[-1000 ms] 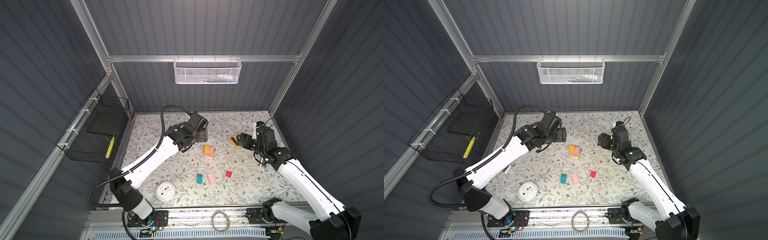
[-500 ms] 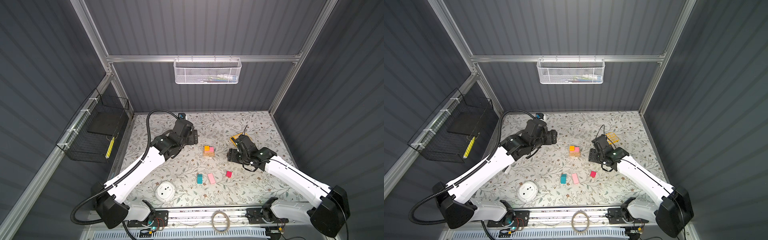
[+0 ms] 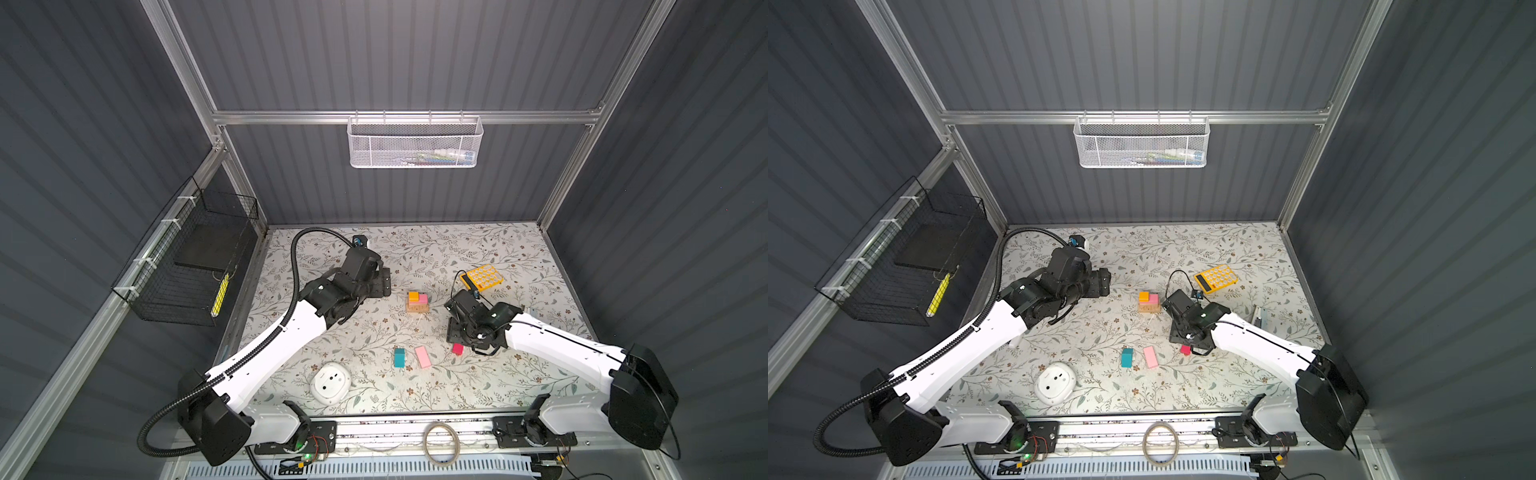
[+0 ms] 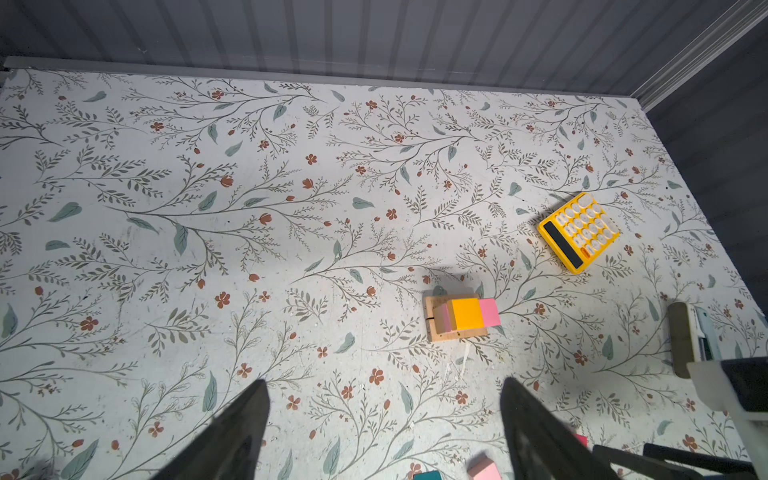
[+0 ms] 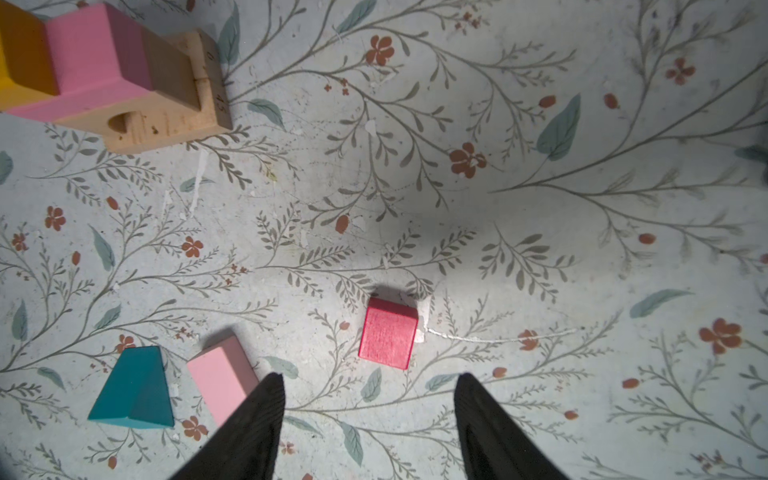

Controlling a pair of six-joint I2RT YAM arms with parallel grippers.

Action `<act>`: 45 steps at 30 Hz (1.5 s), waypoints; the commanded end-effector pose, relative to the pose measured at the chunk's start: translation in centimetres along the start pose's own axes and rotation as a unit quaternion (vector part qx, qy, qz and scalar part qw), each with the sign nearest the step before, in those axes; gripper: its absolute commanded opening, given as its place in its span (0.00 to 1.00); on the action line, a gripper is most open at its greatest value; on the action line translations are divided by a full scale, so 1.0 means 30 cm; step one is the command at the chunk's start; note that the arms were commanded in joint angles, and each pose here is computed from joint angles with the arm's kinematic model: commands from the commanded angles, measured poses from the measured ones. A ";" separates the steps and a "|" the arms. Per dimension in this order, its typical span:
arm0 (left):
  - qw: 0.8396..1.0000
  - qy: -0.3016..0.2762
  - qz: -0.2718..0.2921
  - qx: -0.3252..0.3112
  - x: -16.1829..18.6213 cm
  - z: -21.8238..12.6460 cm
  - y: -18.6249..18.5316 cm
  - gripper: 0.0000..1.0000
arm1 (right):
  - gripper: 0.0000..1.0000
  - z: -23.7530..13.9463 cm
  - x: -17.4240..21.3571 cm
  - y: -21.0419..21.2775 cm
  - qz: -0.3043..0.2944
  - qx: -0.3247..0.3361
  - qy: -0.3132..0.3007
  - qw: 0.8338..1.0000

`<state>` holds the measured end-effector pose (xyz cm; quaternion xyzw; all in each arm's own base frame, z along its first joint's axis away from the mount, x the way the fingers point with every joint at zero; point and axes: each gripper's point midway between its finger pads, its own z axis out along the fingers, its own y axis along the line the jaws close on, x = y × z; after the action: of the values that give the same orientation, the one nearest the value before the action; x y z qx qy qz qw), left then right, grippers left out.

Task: Build the wood block tower
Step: 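Lower the right gripper around the magenta cube and close on it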

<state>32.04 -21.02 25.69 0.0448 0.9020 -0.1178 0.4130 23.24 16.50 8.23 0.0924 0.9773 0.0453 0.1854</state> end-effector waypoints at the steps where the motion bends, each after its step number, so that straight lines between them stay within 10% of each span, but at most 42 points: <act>1: 1.000 -0.007 0.000 0.007 -0.008 -0.013 0.008 0.87 | 0.67 0.026 0.030 -0.022 0.016 0.012 0.011 1.000; 45: 0.998 0.026 -0.046 -0.018 0.034 0.072 0.082 0.88 | 0.50 0.175 0.113 -0.036 0.025 0.025 0.072 0.997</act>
<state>33.07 -19.16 23.80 0.0050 0.9129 -0.1165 0.3912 22.19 16.71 2.64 0.1138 0.9855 0.0380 0.1200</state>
